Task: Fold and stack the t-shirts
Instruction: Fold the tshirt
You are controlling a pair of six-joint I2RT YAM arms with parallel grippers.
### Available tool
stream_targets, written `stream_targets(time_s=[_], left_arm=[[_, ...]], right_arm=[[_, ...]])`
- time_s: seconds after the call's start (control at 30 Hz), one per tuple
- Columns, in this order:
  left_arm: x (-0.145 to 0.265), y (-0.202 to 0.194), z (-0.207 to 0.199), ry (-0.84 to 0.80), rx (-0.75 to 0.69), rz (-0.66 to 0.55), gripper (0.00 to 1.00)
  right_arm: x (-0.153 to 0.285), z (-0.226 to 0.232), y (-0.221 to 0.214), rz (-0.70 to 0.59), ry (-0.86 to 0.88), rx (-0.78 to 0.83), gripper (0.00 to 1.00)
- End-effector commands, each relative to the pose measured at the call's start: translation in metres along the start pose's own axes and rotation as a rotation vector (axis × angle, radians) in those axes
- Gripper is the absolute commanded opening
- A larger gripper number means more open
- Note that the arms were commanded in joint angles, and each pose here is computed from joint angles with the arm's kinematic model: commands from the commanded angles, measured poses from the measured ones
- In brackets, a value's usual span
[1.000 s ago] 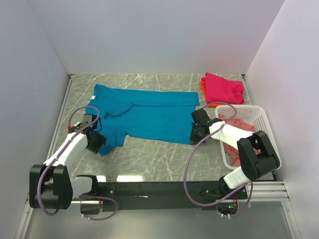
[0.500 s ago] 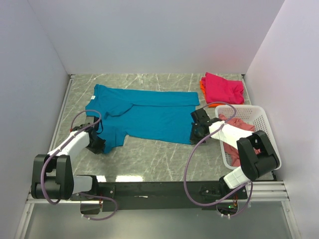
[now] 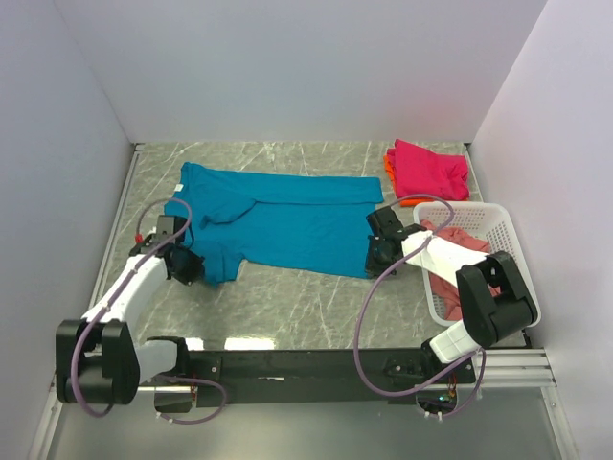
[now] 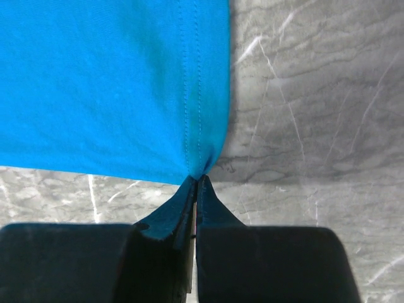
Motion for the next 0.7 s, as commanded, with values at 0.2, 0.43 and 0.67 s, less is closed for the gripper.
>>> stream_targets(time_s=[0.2, 0.43, 0.67], left_arm=[[0.051, 0.036, -0.069, -0.218, 0.013, -0.099, 0.01], [0.05, 0.051, -0.1, -0.244, 0.025, -0.111, 0.01], [0.059, 0.078, -0.14, -0.277, 0.062, -0.155, 0.01]], right_arm=[[0.037, 0.016, 0.035, -0.076, 0.031, 0.042, 0.0], [0.045, 0.026, 0.061, -0.093, 0.022, 0.067, 0.0], [0.05, 0.029, 0.088, -0.102, -0.006, 0.057, 0.0]])
Point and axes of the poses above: each gripper's point midway between its finger pads, its own x axis back along the fingers, its own z axis along the line the jaws close on, y = z × x, the point moved 2 cm from there along x, back along the fingers, and after that the axes turned 7 degrees about x, right-handed, at the moved point
